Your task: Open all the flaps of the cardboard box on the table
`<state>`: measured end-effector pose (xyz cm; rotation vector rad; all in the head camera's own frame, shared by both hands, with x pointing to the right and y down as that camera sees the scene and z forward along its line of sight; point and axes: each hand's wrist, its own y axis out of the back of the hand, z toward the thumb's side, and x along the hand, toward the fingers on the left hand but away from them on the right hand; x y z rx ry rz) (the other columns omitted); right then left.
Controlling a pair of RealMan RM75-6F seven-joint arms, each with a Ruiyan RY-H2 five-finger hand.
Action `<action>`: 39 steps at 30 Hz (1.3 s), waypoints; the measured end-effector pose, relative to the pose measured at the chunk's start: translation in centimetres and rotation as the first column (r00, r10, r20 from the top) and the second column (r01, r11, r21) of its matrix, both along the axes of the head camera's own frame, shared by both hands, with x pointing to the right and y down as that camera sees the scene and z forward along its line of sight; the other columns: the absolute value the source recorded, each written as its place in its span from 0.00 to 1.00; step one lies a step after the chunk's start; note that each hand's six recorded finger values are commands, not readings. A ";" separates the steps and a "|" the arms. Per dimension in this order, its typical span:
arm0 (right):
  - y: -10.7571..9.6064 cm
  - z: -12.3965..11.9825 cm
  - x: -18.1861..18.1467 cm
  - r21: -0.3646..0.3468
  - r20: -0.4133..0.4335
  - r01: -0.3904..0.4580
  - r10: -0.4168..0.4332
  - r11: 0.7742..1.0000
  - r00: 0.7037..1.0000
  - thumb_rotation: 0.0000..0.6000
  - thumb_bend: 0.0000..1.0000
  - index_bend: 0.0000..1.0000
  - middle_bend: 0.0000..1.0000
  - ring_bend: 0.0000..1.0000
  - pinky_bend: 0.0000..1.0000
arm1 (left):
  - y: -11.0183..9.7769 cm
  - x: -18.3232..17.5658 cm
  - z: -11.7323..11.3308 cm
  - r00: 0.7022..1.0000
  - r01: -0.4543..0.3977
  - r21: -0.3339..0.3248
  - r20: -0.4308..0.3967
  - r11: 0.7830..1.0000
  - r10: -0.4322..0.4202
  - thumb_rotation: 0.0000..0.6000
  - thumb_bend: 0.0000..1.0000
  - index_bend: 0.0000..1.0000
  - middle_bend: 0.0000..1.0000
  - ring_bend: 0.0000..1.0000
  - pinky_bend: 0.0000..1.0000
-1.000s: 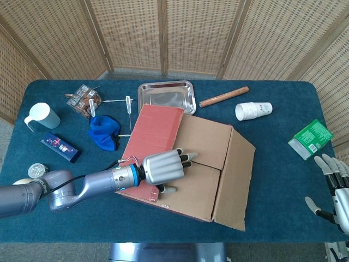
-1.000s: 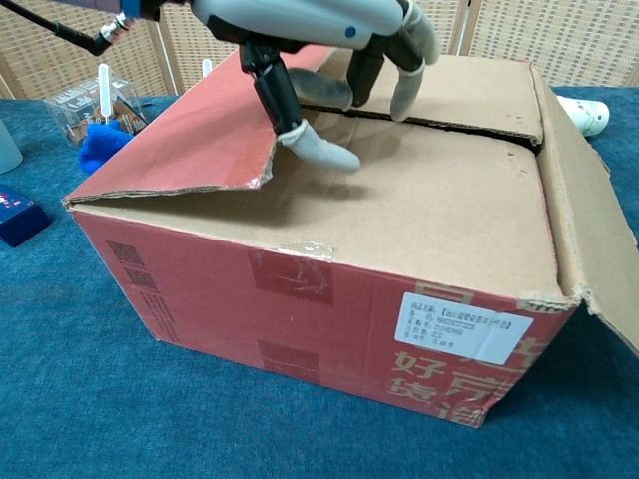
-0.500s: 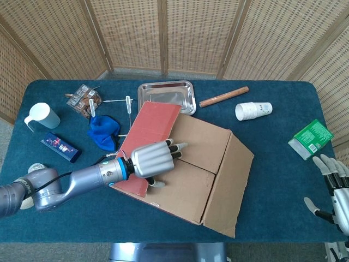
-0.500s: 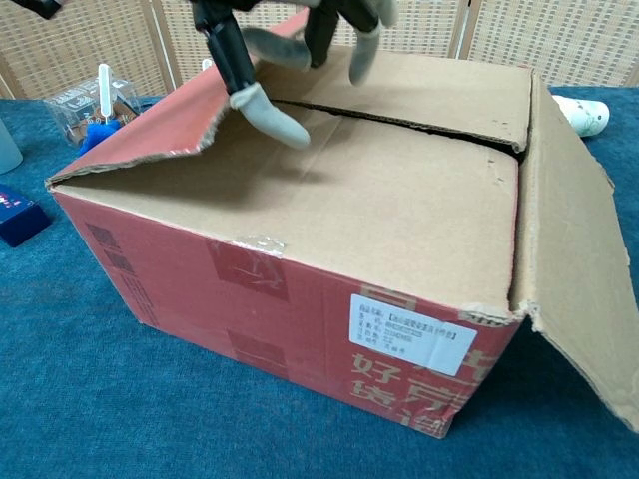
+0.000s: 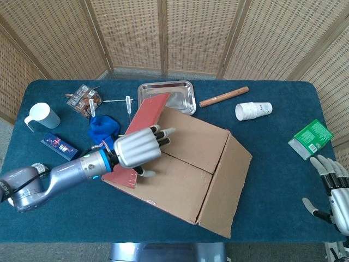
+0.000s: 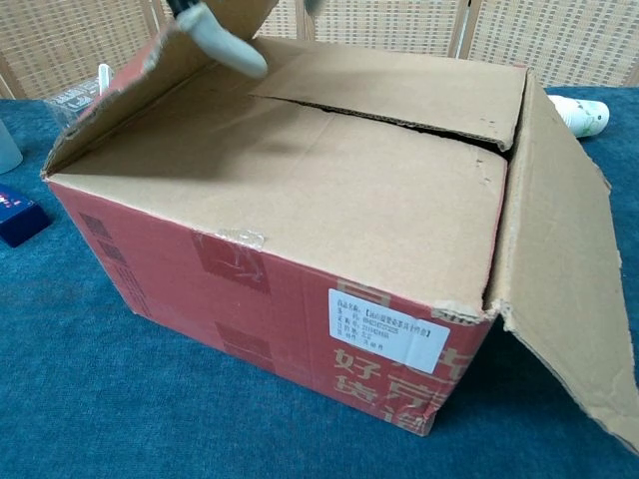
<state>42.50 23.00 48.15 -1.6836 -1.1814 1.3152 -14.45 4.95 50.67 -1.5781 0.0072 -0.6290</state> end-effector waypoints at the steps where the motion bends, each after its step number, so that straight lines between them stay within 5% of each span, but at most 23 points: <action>1: 0.0 0.0 0.0 -0.001 0.001 0.001 -0.001 1.000 1.000 1.00 0.24 0.00 0.00 0.00 0.00 | -0.4 -0.5 -0.3 1.000 0.015 0.008 0.000 1.000 -0.015 0.52 0.65 0.97 0.36 0.15 0.37; 15: 0.1 0.3 -0.5 -0.014 0.011 0.018 -0.018 1.000 1.000 1.00 0.24 0.00 0.00 0.00 0.00 | -2.8 -6.9 -2.4 0.986 0.170 0.052 -0.010 0.984 -0.169 0.52 0.65 0.97 0.36 0.16 0.37; 25: 0.2 0.4 -0.6 -0.023 0.018 0.023 -0.023 0.999 1.000 1.00 0.24 0.00 0.00 0.00 0.00 | -2.2 -11.3 0.1 0.966 0.256 0.004 0.037 0.967 -0.256 0.51 0.65 0.94 0.36 0.17 0.39; 30: 0.2 0.5 -0.7 -0.028 0.019 0.026 -0.025 0.999 0.999 1.00 0.24 0.00 0.00 0.00 0.00 | -1.8 -12.8 1.6 0.956 0.291 -0.023 0.046 0.956 -0.290 0.50 0.65 0.82 0.37 0.20 0.43; 35: 0.1 0.6 -0.7 -0.030 0.016 0.026 -0.025 0.999 1.000 1.00 0.24 0.00 0.00 0.00 0.00 | -1.8 -12.7 1.9 0.945 0.327 -0.076 0.016 0.942 -0.327 0.50 0.65 0.55 0.35 0.28 0.47; 39: 0.1 0.5 -0.7 -0.028 0.016 0.024 -0.023 0.999 1.000 1.00 0.24 0.00 0.00 0.00 0.00 | -1.4 -11.5 1.6 0.938 0.343 -0.151 -0.009 0.927 -0.348 0.50 0.65 0.51 0.33 0.31 0.53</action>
